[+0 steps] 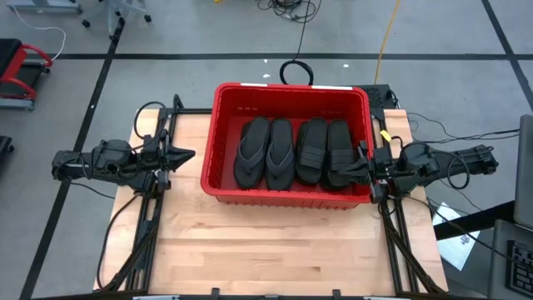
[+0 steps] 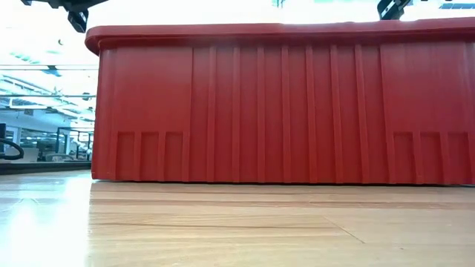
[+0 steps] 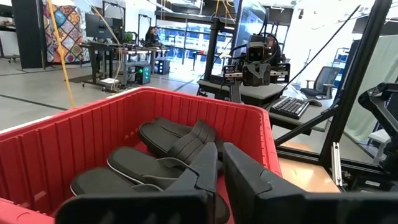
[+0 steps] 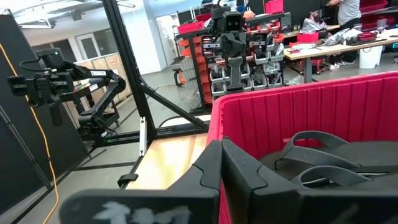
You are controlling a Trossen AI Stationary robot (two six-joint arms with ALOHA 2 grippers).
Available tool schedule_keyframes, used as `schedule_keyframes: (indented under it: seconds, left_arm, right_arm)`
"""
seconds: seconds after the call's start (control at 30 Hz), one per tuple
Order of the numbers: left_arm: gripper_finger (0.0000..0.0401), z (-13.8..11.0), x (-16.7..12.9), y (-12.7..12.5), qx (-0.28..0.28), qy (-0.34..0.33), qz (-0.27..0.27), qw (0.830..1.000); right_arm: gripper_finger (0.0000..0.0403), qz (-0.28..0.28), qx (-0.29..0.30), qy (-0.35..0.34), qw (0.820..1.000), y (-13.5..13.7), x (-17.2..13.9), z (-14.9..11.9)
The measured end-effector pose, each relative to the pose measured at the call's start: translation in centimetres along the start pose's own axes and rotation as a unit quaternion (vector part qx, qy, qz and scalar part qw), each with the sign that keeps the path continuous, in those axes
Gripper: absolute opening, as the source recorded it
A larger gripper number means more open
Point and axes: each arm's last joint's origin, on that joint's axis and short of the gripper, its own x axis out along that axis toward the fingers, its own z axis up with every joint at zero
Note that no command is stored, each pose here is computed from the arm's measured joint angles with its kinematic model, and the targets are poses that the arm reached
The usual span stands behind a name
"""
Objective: Pick and place slides into bin
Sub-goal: Return to Home Position
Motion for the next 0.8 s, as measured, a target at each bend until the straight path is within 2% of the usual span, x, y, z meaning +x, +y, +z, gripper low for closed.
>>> schedule_keyframes:
  seconds: [0.17,0.53,0.8]
  left_arm:
    - [0.0027,0.0,0.0,0.0,0.0,0.0,0.0,1.0]
    - [0.0001,0.0,0.0,0.0,0.0,0.0,0.0,1.0]
    - [0.0024,0.0,0.0,0.0,0.0,0.0,0.0,1.0]
  right_arm:
    - [0.0,0.0,0.0,0.0,1.0,0.0,0.0,0.0]
    - [0.0,-0.014,0.0,-0.001,1.0,-0.1,0.1,-0.2]
    - [0.0,-0.02,-0.003,0.028,0.999,-0.5,0.5,-2.2]
